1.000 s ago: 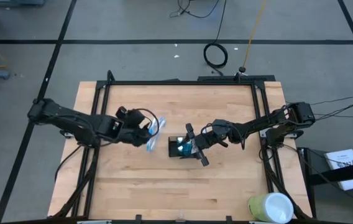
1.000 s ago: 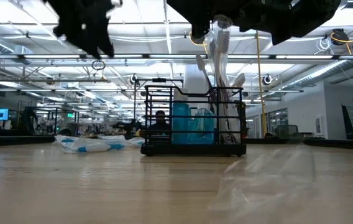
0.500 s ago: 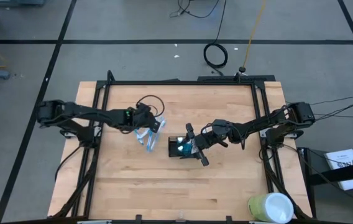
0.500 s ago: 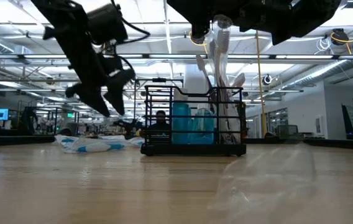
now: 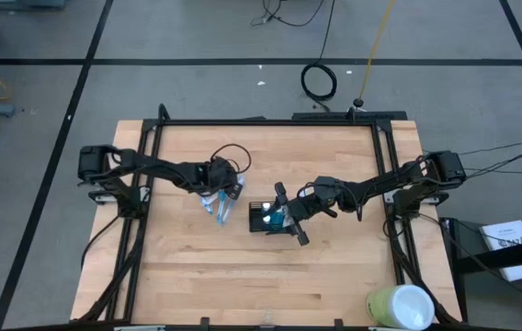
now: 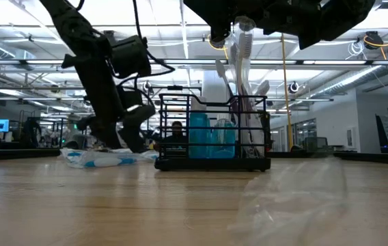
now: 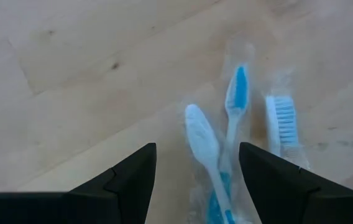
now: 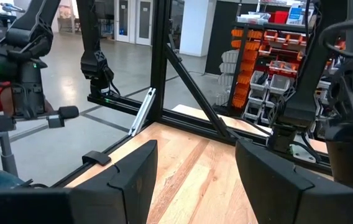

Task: Pick & Place toothbrushing station
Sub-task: Put the blue toothbrush into the left section of the wire organizer

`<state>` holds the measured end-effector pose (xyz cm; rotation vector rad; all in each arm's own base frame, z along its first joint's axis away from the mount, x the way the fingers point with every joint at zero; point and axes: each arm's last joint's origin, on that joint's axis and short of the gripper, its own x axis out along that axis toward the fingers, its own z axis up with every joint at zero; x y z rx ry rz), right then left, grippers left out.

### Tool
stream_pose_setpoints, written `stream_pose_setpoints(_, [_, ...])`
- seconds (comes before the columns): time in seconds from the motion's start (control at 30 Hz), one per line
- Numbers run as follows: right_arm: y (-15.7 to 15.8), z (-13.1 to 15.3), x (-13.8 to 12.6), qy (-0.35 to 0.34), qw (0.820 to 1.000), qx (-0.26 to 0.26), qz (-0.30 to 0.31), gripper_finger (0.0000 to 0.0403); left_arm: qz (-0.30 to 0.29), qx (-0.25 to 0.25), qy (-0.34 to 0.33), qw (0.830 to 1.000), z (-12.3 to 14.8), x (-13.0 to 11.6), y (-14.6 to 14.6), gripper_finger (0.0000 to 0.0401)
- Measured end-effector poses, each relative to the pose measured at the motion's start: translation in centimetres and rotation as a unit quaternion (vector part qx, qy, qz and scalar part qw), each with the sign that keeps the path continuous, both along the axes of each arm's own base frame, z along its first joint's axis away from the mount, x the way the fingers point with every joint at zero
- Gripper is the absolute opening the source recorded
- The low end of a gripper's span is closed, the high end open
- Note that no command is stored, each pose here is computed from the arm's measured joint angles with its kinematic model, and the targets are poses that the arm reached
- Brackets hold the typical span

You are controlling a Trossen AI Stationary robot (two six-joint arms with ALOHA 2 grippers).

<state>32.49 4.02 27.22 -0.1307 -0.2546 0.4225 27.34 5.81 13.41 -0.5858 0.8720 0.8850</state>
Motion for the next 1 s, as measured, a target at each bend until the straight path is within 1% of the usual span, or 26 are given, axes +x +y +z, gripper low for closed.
stream_pose_setpoints(0.13, [0.0, 0.0, 0.0, 0.000, 1.000, 0.000, 0.000, 0.0210, 0.003, 0.000, -0.001, 1.000, -0.5, 0.3, 0.1, 0.0234])
stream_pose_setpoints(0.33, [0.0, 0.0, 0.0, 0.000, 1.000, 0.000, 0.000, 0.0210, 0.018, -0.005, -0.007, 1.000, -0.4, 0.2, 0.4, 0.0234])
stream_pose_setpoints(0.43, [0.0, 0.0, 0.0, 0.000, 1.000, 0.000, 0.000, 0.0210, 0.013, -0.009, -0.012, 1.000, -0.3, 0.2, 0.4, 0.0224])
stream_pose_setpoints(0.8, [0.0, 0.0, 0.0, 0.000, 1.000, 0.000, 0.000, 0.0210, 0.024, -0.008, -0.011, 1.000, -0.2, 0.0, 1.2, 0.0148])
stream_pose_setpoints(0.9, [0.0, 0.0, 0.0, 0.000, 1.000, 0.000, 0.000, 0.0210, 0.027, -0.008, -0.011, 1.000, -0.2, 0.0, 1.3, 0.0113])
stream_pose_setpoints(1.0, [0.0, 0.0, 0.0, 0.000, 1.000, 0.000, 0.000, 0.0210, 0.022, -0.006, -0.010, 1.000, -0.2, 0.0, 1.3, 0.0067])
